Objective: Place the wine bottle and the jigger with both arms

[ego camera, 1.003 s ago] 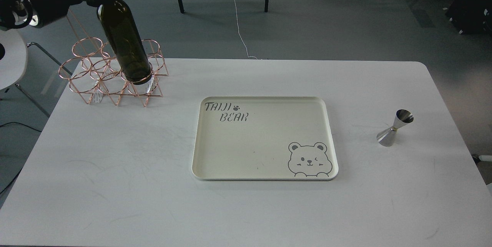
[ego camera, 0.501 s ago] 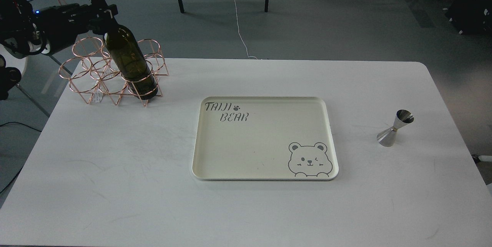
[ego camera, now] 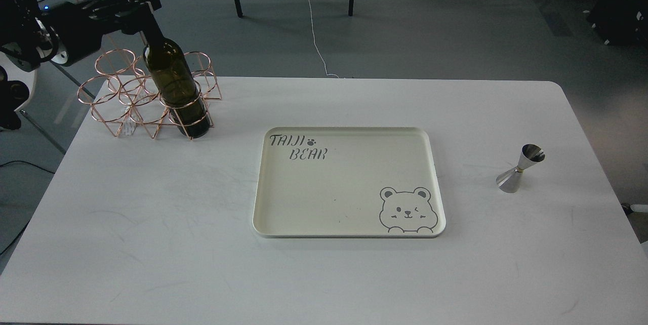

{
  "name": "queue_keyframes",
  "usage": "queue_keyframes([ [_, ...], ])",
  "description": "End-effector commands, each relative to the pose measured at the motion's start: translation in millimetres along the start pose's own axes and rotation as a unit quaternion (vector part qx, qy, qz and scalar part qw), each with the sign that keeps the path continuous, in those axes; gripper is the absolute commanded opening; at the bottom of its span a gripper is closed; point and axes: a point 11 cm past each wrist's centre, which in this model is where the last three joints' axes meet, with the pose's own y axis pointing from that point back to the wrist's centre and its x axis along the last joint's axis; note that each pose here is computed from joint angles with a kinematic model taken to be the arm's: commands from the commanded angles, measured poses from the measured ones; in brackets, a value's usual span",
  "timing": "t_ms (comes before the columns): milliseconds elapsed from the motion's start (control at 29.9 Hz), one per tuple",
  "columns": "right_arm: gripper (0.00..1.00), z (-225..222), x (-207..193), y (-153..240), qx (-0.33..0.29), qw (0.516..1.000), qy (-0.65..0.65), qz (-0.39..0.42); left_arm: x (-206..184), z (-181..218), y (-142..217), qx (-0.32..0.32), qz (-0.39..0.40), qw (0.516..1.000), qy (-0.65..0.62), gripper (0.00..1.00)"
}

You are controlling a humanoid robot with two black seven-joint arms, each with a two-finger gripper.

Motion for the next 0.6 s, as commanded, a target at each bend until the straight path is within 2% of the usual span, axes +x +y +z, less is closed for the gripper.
queue_keyframes([
  [0,0.97,-1,1,1,0.001,1.0,0.0,0.001,25,4,1,-0.01,0.041,0.998,0.045,0.97],
  [134,0.97,-3,0,-1,0.005,1.0,-0.002,0.002,52,-3,10,-0.019,0.109,0.979,0.172,0.98],
  [301,0.98,-7,4,-1,0.016,1.0,-0.01,0.016,74,-30,40,-0.016,0.174,0.934,0.31,0.98],
  [568,0.99,-5,9,0,0.017,0.999,-0.007,0.033,44,-70,56,0.014,0.219,0.851,0.477,0.98],
])
